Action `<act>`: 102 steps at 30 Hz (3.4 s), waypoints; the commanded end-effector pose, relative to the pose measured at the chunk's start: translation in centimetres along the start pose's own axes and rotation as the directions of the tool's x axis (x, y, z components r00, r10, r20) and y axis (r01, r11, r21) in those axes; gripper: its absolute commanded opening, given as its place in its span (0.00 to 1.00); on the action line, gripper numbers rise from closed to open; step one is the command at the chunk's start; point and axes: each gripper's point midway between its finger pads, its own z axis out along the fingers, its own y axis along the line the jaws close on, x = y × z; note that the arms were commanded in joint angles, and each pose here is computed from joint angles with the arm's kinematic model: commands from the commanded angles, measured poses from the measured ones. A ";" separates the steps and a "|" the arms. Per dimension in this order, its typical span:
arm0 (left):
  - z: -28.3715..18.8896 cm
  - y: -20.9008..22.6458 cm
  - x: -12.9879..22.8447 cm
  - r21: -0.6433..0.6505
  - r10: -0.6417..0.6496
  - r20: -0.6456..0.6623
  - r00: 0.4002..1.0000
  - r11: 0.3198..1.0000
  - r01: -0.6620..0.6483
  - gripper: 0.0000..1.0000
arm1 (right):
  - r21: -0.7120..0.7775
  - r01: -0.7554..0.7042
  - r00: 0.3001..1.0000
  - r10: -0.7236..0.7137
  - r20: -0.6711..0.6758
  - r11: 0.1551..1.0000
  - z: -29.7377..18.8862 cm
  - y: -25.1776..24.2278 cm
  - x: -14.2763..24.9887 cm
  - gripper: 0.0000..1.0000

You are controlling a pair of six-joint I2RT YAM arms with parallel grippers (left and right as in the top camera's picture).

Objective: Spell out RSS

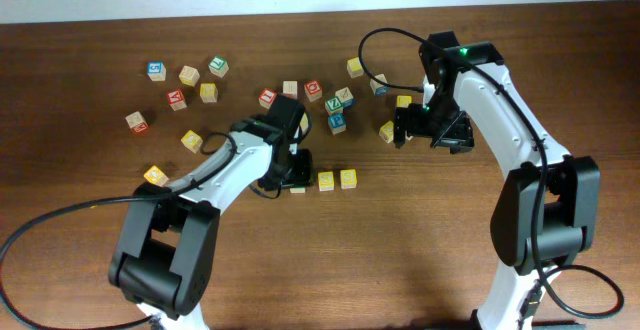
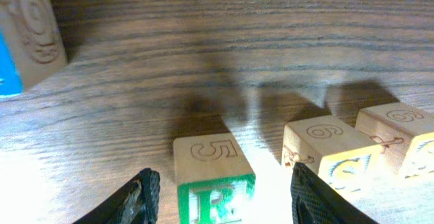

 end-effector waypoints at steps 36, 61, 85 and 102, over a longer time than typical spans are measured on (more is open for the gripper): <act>-4.0 11.9 1.8 -0.185 -0.291 -0.171 0.941 0.948 0.259 0.00 | -0.103 0.146 0.987 -0.152 -0.052 0.984 3.5 8.2 4.4 0.04; -0.3 5.1 -0.5 -0.088 -0.108 -0.022 0.994 0.991 0.105 0.00 | -0.100 0.064 0.995 -0.071 -0.067 0.993 9.8 9.2 3.7 0.04; 1.8 2.3 0.4 0.048 -0.106 -0.105 0.989 0.993 0.111 0.00 | -0.201 0.135 0.987 -0.149 -0.060 0.970 10.8 13.3 5.4 0.04; 1.5 2.8 -0.3 -0.026 -0.115 -0.060 0.992 0.993 0.113 0.00 | -0.193 0.118 0.989 -0.132 -0.061 0.974 10.8 13.2 5.4 0.04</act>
